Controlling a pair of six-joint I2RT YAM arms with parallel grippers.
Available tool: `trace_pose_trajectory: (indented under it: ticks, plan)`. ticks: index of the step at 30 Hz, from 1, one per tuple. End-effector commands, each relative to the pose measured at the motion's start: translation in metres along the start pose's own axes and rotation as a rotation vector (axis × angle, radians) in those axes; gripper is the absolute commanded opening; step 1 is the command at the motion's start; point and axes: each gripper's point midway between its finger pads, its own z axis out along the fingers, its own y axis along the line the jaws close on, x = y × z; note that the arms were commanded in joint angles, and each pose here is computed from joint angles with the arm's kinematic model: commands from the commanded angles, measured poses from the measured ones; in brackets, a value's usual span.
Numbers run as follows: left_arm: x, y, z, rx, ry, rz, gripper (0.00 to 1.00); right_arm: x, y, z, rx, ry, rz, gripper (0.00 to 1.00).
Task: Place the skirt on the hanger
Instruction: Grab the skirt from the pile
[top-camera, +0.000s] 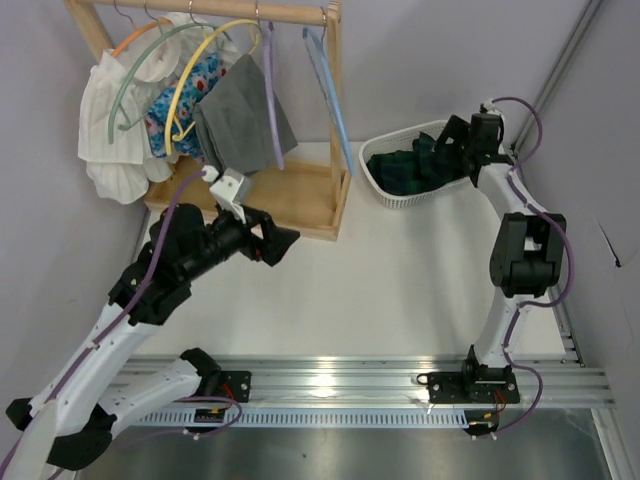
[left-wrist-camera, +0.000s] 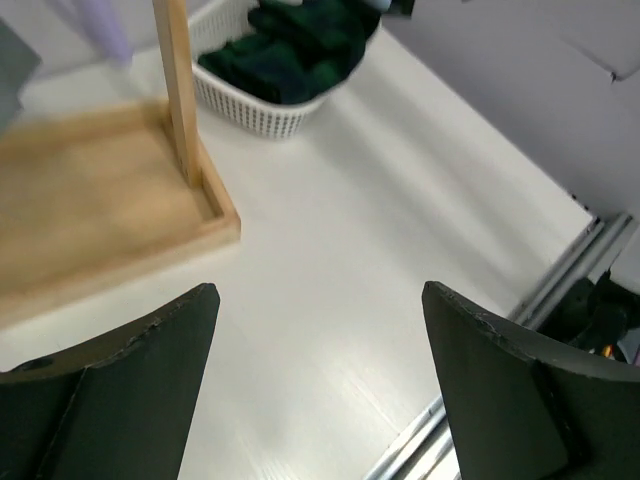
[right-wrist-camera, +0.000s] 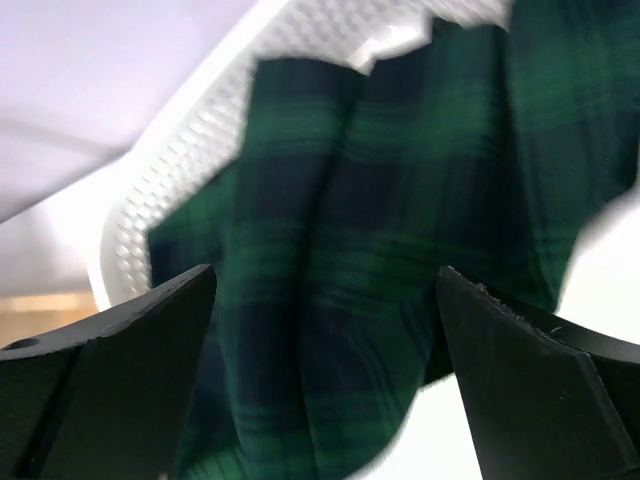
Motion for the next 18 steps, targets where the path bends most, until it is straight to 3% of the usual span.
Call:
trace_pose_trajectory:
  ticks: [1,8,12,18]
  plan:
    - [-0.007,-0.009,-0.024,0.026,-0.1,-0.077,0.89,-0.024,0.043,0.005,-0.07,-0.05,-0.1,0.99]
    - [0.056,0.03,-0.02,-0.166,0.043,-0.101,0.9,0.004,0.052,0.032,-0.003,0.018,-0.205,0.99]
    - [0.095,0.04,-0.018,-0.201,0.104,-0.134,0.92,0.02,0.041,0.042,0.07,0.052,-0.266,0.99]
    - [0.12,0.044,-0.013,-0.218,0.143,-0.182,0.93,0.034,0.026,0.054,0.104,0.088,-0.281,0.94]
